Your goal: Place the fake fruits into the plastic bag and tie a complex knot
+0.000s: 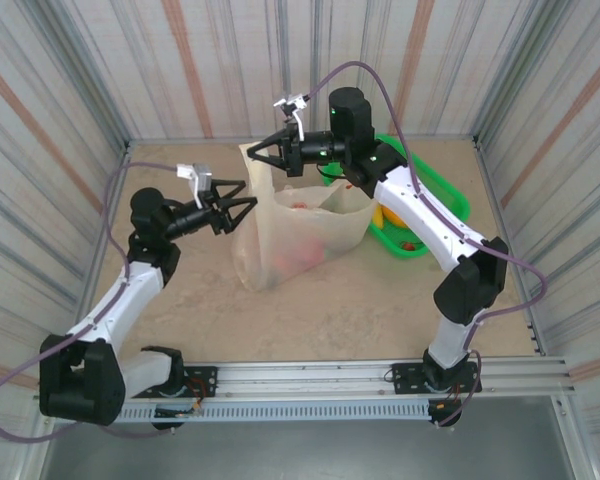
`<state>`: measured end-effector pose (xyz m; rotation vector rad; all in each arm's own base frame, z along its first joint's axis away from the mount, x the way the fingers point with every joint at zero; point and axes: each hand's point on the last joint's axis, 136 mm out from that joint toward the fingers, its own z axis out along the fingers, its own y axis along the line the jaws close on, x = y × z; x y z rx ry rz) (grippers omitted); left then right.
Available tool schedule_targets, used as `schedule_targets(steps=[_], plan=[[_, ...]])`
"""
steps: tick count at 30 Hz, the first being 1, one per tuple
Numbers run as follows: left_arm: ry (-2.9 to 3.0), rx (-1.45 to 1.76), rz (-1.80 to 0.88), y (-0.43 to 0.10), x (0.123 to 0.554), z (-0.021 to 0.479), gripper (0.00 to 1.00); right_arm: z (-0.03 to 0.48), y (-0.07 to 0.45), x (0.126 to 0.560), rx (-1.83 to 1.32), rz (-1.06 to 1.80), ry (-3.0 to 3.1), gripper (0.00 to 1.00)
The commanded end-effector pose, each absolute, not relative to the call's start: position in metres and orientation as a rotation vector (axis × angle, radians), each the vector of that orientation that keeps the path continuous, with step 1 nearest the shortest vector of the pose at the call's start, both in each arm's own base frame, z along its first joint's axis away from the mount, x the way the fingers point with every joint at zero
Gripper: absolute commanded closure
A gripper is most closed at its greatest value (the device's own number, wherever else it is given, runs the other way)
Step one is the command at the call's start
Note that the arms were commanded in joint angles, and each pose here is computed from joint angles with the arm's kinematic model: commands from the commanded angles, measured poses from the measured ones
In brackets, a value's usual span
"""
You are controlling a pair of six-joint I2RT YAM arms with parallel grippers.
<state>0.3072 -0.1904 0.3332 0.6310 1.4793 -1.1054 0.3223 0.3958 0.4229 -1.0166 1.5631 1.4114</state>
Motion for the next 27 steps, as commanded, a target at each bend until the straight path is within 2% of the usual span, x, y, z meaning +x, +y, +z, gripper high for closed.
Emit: schedule_targets(steps=[1,5,8,10,14,19,27], plan=[[1.396,0.668,-1.073,-0.191,0.303,0.373,0.21,0.441,0.392,0.308,-1.031,1.397,1.503,1.0],[1.357,0.711,-1.089,-0.205,0.304,0.389,0.2,0.442,0.394,0.306,-1.036,1.398,1.498,1.0],[1.35,0.746,-1.111,-0.218,0.305,0.389,0.24,0.442,0.396,0.305,-1.035,1.395,1.495,1.0],[1.354,0.766,-1.127,-0.226,0.305,0.386,0.31,0.443,0.396,0.305,-1.031,1.391,1.494,1.0],[1.358,0.767,-1.147,-0.231,0.305,0.377,0.53,0.446,0.395,0.307,-1.018,1.379,1.493,1.0],[1.373,0.773,-1.163,-0.234,0.301,0.363,0.72,0.455,0.393,0.309,-0.991,1.363,1.472,1.0],[1.443,0.792,-1.219,-0.246,0.297,0.319,0.8,0.468,0.386,0.32,-0.93,1.315,1.46,1.0]])
